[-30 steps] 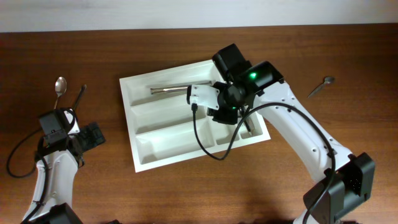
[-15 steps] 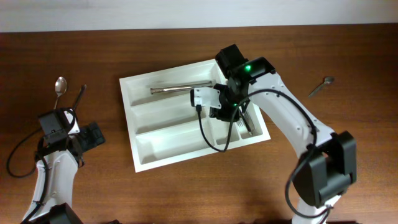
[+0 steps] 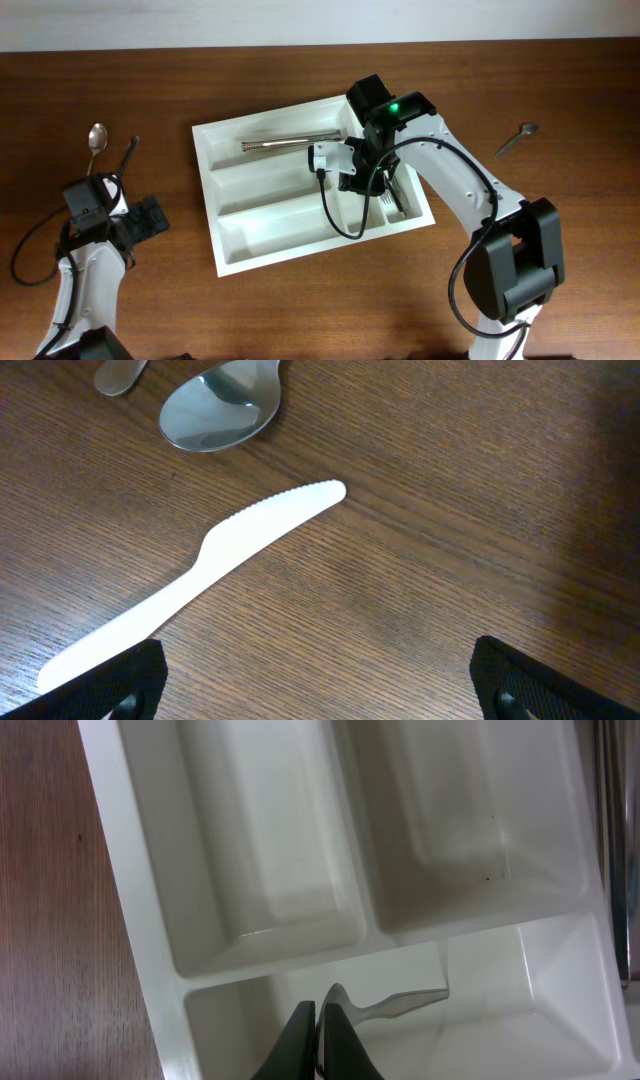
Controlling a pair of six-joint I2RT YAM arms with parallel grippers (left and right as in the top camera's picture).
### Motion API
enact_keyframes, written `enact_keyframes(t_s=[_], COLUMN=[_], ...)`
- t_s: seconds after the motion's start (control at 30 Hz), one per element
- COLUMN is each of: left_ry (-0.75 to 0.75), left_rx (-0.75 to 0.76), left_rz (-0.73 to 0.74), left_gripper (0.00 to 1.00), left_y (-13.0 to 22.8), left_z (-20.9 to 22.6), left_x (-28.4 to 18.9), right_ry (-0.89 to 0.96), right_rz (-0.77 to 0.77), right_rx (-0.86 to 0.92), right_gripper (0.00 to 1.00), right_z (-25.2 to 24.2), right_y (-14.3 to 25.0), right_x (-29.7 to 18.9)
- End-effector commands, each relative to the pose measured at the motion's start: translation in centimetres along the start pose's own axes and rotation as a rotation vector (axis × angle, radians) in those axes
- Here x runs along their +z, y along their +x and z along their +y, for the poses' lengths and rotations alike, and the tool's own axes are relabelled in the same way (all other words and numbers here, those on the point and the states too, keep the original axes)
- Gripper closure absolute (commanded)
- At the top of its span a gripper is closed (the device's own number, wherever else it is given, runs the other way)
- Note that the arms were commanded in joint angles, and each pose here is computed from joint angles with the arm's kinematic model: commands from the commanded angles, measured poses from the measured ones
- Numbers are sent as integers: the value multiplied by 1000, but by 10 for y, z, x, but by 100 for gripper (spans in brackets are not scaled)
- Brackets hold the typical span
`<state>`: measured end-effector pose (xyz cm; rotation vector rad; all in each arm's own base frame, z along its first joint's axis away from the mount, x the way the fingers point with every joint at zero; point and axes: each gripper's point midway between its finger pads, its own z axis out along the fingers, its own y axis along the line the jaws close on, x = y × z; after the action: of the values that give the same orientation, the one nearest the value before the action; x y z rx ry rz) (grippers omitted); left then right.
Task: Pack container
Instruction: 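Lower the teaspoon into the middle compartment, open and lift away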
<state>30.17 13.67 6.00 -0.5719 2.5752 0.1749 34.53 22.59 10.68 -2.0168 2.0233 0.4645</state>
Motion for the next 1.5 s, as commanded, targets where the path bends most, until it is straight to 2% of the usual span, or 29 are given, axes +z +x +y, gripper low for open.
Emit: enact_keyframes(t_s=[0.0,0.5,0.9,0.93,0.97,1.0,1.03,1.23,1.33,1.47], left_ry=[-5,-5,-5,-5,-5,-5,-5,-5,-5,-5], left_rx=[8,8,8,8,8,8,8,8,8,8], left_rz=[-11,-11,-12,-11,-11,-11,-11,-12,-11,-11], left_gripper=[1,1,1,1,1,1,1,1,1,1], left_y=[-7,-7,-7,-7,-7,-7,-7,-7,-7,-7], left_z=[2,2,2,2,2,2,2,2,2,2], left_x=[-2,-2,-2,-2,-2,-2,-2,-2,-2,-2], right_ry=[-22,-59,-64,-64,-66,-67,-69,-31,57,290], right_rz=[-12,11,-45,-43,-41,-41,-40,-55,-77,-54], right_rx=[3,117,114,115,115,116,117,140,243,500], right_gripper=[96,96,96,90,74,66,64,62,62,62], right_z=[2,2,1,1,1,2,2,-7,-28,-73], right_y=[1,39,32,32,32,32,33,25,17,29], right_x=[5,-2,2,2,2,1,1,-9,-35,-93])
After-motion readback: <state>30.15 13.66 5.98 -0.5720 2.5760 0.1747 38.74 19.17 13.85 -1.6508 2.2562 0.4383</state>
